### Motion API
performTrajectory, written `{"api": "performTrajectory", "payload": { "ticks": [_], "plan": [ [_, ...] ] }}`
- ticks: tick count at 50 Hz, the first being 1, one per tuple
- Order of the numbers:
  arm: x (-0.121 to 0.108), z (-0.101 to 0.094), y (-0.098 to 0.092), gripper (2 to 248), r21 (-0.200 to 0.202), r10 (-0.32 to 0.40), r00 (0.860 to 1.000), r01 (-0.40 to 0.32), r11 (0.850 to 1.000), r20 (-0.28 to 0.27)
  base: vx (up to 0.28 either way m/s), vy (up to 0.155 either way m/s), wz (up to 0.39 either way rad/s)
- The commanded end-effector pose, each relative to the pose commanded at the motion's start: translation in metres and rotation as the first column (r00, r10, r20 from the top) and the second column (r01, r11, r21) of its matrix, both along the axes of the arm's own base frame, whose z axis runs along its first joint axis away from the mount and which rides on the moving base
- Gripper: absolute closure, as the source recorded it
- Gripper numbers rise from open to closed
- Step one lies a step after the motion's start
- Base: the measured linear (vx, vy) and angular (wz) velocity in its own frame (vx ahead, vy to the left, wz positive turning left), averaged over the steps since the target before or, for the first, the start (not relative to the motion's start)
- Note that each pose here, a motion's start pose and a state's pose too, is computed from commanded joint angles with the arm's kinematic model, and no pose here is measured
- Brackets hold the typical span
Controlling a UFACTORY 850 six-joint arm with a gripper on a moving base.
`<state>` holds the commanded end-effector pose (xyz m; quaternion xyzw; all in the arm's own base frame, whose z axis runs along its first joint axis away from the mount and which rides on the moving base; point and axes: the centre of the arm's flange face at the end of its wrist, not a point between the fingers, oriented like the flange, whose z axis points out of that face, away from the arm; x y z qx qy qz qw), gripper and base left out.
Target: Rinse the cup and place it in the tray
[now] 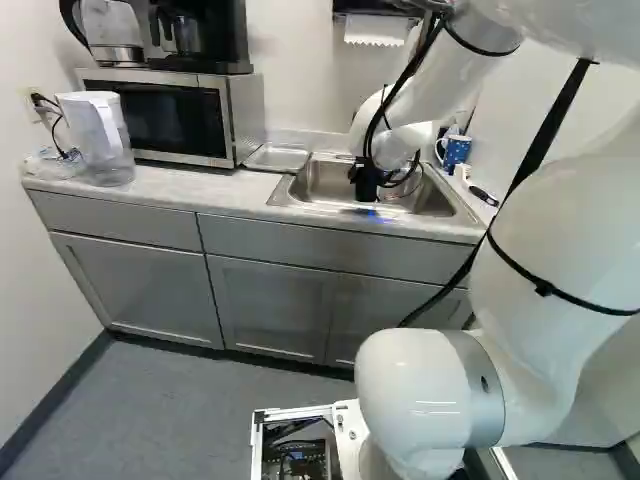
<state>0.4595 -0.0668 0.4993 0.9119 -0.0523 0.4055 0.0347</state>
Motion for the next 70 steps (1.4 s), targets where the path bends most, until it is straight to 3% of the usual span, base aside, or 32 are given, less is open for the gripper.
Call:
{"api": "performTrajectory", "payload": {
  "ticks": [9, 30, 40, 70],
  "plan": [
    [0.007, -0.003, -0.015, 125, -0.001, -0.023, 0.999, 0.023, 1.0, -0.042, 0.0, 0.0, 0.0],
    [0.027, -0.002, -0.048, 125, -0.001, -0.082, 0.996, 0.082, 0.997, -0.04, 0.0, 0.0, 0.0],
    [0.041, -0.003, -0.053, 125, -0.001, -0.085, 0.996, 0.085, 0.996, -0.038, 0.0, 0.0, 0.0],
    [0.041, -0.003, -0.053, 125, -0.001, -0.085, 0.996, 0.085, 0.996, -0.038, 0.0, 0.0, 0.0]
  ]
}}
